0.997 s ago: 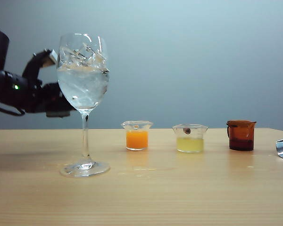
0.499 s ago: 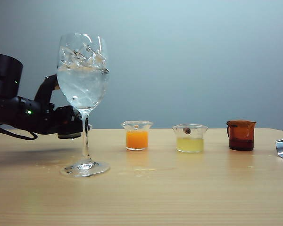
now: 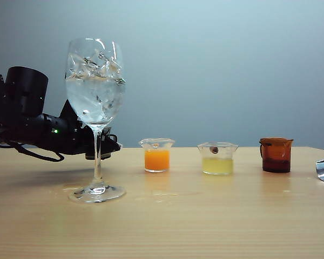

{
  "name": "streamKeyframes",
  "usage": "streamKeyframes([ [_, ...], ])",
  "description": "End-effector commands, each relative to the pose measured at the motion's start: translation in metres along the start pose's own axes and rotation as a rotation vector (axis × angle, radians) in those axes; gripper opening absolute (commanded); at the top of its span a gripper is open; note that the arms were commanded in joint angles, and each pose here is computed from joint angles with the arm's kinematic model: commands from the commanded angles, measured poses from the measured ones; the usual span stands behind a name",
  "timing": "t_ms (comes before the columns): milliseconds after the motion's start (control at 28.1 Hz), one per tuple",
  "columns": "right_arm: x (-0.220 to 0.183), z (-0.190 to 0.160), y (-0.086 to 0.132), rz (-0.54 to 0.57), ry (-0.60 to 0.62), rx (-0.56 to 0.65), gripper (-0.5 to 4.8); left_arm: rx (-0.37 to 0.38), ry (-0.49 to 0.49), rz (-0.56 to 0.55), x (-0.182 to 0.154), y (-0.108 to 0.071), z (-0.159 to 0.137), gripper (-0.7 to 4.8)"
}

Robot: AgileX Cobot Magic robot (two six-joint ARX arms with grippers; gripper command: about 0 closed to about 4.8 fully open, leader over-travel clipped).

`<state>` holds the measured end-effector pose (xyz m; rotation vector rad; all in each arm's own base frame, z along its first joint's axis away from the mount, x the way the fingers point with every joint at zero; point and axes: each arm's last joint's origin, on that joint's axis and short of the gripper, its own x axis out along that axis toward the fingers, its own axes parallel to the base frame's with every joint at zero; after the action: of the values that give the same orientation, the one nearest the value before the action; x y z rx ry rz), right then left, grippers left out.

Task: Pick up the first measuring cup from the left, pour the coconut rum inside into the goblet, and finally put the measuring cup back in its original place.

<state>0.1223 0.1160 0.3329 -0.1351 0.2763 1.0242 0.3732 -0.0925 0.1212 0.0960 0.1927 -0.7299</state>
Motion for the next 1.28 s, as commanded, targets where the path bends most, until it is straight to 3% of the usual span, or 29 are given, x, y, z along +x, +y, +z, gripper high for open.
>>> streamKeyframes([
  [36, -0.001, 0.002, 0.0, 0.001, -0.014, -0.008, -0.04, -0.003, 0.006, 0.017, 0.001, 0.0, 0.001, -0.06],
  [142, -0.001, 0.002, 0.0, 0.001, -0.014, -0.008, -0.04, -0.007, 0.016, 0.032, 0.001, 0.0, 0.0, 0.03],
  [321, -0.001, 0.002, 0.0, 0.001, -0.014, -0.008, -0.04, -0.007, 0.017, 0.037, 0.001, 0.0, 0.0, 1.64],
  [463, -0.001, 0.002, 0.0, 0.0, -0.014, -0.008, -0.04, -0.007, 0.017, 0.033, 0.001, 0.0, 0.0, 1.69],
  [855, -0.001, 0.002, 0.0, -0.002, -0.014, -0.008, -0.04, -0.007, 0.017, 0.03, 0.002, -0.001, 0.001, 3.85],
  [1069, -0.001, 0.002, 0.0, -0.002, -0.015, -0.008, -0.04, -0.028, 0.056, 0.026, -0.002, -0.002, 0.006, 4.07],
  [1282, -0.001, 0.002, 0.0, -0.002, -0.015, -0.008, -0.04, -0.085, 0.18, 0.05, -0.012, -0.003, 0.011, 4.07],
])
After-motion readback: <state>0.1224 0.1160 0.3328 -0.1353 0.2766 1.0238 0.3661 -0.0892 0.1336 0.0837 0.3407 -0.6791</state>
